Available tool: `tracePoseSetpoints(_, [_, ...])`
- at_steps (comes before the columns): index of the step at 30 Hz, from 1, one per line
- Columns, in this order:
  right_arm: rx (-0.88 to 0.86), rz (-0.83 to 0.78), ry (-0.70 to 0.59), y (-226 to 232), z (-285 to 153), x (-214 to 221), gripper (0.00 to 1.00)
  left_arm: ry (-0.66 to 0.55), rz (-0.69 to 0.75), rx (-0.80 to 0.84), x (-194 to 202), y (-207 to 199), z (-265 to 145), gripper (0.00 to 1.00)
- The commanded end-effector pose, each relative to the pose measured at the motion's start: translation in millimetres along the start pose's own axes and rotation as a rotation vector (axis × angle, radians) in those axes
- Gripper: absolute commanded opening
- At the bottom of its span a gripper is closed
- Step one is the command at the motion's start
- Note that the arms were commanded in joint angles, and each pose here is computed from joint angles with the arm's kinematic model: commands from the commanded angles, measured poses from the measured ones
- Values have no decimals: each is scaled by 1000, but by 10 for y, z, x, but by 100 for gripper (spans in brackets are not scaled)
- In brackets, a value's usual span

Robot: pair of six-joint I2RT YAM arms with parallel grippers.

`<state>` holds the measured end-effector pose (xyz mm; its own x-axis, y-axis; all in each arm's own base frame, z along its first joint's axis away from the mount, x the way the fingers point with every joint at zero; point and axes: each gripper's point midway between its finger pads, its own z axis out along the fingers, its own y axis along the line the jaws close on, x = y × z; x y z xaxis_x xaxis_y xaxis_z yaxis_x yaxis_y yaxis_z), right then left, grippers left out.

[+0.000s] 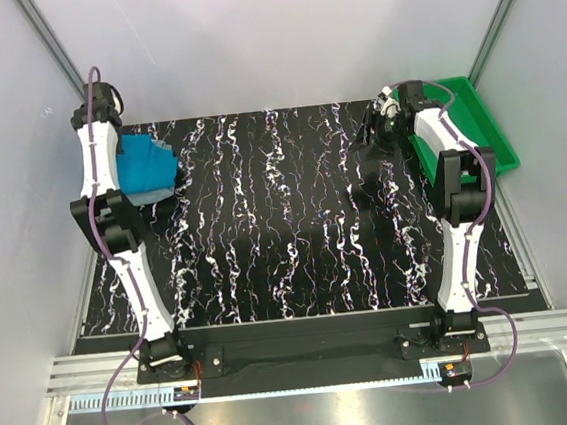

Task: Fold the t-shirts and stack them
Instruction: Neatly place the folded tshirt to the corner

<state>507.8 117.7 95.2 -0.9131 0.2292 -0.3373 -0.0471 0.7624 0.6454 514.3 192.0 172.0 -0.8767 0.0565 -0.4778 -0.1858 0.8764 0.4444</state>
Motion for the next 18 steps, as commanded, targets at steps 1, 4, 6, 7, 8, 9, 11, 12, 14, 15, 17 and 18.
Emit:
tracePoseSetpoints(1, [-35, -61, -71, 278, -251, -147, 72, -41, -4, -175, -158, 373, -23, 0])
tracePoseSetpoints(4, [-32, -62, -70, 273, -257, -135, 72, 3, 30, -194, -54, 341, 139, 0])
tracePoseSetpoints(6, [-31, -65, -71, 285, -267, -127, 72, 28, 55, -212, -3, 305, 258, 0])
tracePoseSetpoints(7, [-30, -64, -69, 275, -268, -123, 72, 35, 65, -216, 10, 295, 303, 0])
tracePoseSetpoints(8, [-30, -64, -72, 286, -282, -125, 72, 42, 74, -221, 24, 262, 386, 0])
tracePoseSetpoints(9, [-28, -64, -70, 278, -280, -115, 72, 51, 85, -236, 39, 270, 426, 0])
tracePoseSetpoints(11, [-26, -66, -69, 283, -294, -105, 72, 75, 102, -240, 99, 217, 539, 0])
tracePoseSetpoints(12, [-23, -68, -69, 274, -295, -96, 72, 89, 108, -245, 134, 209, 568, 0])
tracePoseSetpoints(14, [-18, -74, -68, 267, -306, -80, 72, 117, 125, -260, 223, 166, 679, 0])
tracePoseSetpoints(15, [-16, -74, -67, 266, -312, -73, 72, 134, 133, -296, 263, 192, 703, 6])
tracePoseSetpoints(17, [-9, -78, -73, 263, -325, -78, 73, 136, 137, -320, 265, 207, 751, 41])
tracePoseSetpoints(18, [-7, -82, -77, 269, -338, -82, 73, 134, 134, -343, 247, 226, 723, 71])
